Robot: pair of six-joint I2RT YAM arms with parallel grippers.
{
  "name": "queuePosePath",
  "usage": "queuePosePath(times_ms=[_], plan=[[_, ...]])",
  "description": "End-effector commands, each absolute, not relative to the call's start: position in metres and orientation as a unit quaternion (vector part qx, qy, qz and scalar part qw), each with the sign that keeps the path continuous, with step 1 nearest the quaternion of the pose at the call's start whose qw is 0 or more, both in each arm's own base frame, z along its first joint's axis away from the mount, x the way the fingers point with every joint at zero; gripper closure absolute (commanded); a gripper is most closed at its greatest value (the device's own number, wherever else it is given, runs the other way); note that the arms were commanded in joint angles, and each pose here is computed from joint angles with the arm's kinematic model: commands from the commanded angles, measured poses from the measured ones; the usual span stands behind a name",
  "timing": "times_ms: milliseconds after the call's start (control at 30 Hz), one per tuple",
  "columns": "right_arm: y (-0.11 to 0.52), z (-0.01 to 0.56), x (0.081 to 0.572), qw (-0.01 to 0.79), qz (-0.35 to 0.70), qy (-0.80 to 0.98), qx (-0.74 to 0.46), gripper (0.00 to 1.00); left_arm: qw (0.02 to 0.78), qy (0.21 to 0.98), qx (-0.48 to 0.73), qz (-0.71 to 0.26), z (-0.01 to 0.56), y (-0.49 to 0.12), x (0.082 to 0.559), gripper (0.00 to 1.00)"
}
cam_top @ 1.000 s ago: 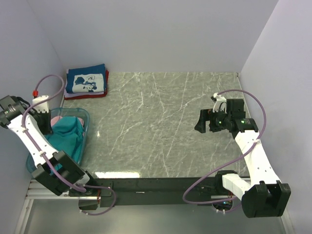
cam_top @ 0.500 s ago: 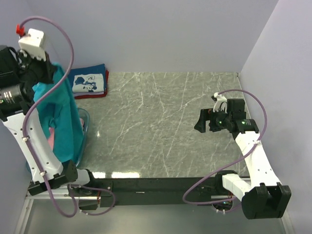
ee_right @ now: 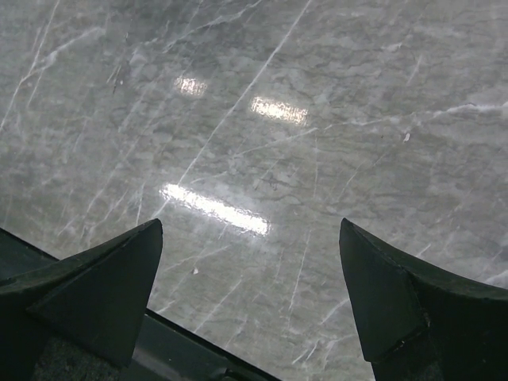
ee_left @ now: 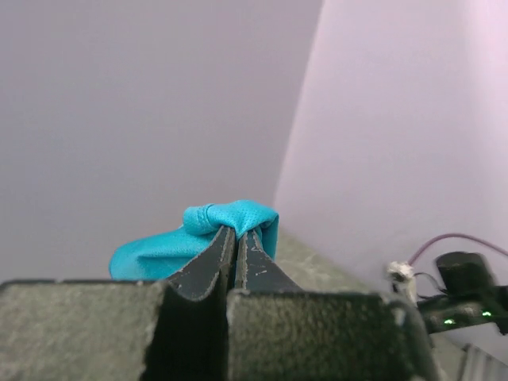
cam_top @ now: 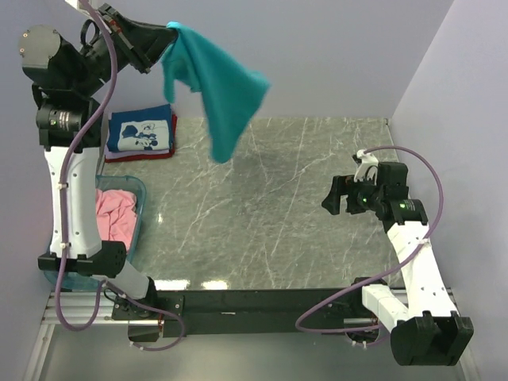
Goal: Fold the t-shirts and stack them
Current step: Move the tshirt to the center of the board
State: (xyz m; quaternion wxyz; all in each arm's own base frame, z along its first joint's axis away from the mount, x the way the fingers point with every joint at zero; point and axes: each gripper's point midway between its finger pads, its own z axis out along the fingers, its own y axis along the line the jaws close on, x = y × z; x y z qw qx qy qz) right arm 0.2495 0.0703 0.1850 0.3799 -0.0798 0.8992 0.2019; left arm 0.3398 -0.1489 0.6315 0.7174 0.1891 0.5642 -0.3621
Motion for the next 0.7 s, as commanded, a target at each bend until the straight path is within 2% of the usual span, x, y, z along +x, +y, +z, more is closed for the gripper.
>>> queuePosePath(times_ms=[0,133,200,233,300,333,400,433,467,500,667], plan=[[0.066,0.216,0.260,0.429,0.189,0.879,-0.087,0.02,0.710,0.491,0.231,-0.449,0.667,-0.169,0.300,0.99],[0.065,0.224,0.257,0.436,0.183,0.875,-0.104,0.02,0.636,0.565,0.285,-0.442,0.586,-0.166,0.296,0.97],[0.064,0.226,0.258,0.433,0.178,0.876,-0.115,0.02,0.600,0.619,0.303,-0.406,0.510,-0.149,0.303,0.81],[0.063,0.227,0.258,0.431,0.173,0.878,-0.116,0.02,0.532,0.695,0.259,-0.409,0.439,-0.139,0.309,0.58],[0.059,0.230,0.259,0.426,0.160,0.881,-0.128,0.02,0.524,0.739,0.271,-0.326,0.374,-0.099,0.309,0.43],[0.056,0.230,0.259,0.424,0.151,0.883,-0.131,0.02,0.466,0.785,0.237,-0.331,0.315,-0.083,0.298,0.34],[0.053,0.229,0.258,0.417,0.140,0.885,-0.150,0.02,0.470,0.802,0.248,-0.272,0.272,-0.033,0.291,0.29],[0.053,0.223,0.256,0.401,0.140,0.891,-0.159,0.02,0.433,0.816,0.282,-0.259,0.241,-0.023,0.274,0.21],[0.054,0.225,0.256,0.404,0.142,0.889,-0.161,0.02,0.407,0.830,0.268,-0.271,0.232,-0.024,0.266,0.17],[0.054,0.216,0.255,0.381,0.145,0.898,-0.166,0.02,0.402,0.823,0.314,-0.252,0.222,-0.020,0.262,0.13],[0.057,0.195,0.276,0.320,0.168,0.917,-0.168,0.02,0.370,0.833,0.323,-0.255,0.191,-0.028,0.268,0.12]])
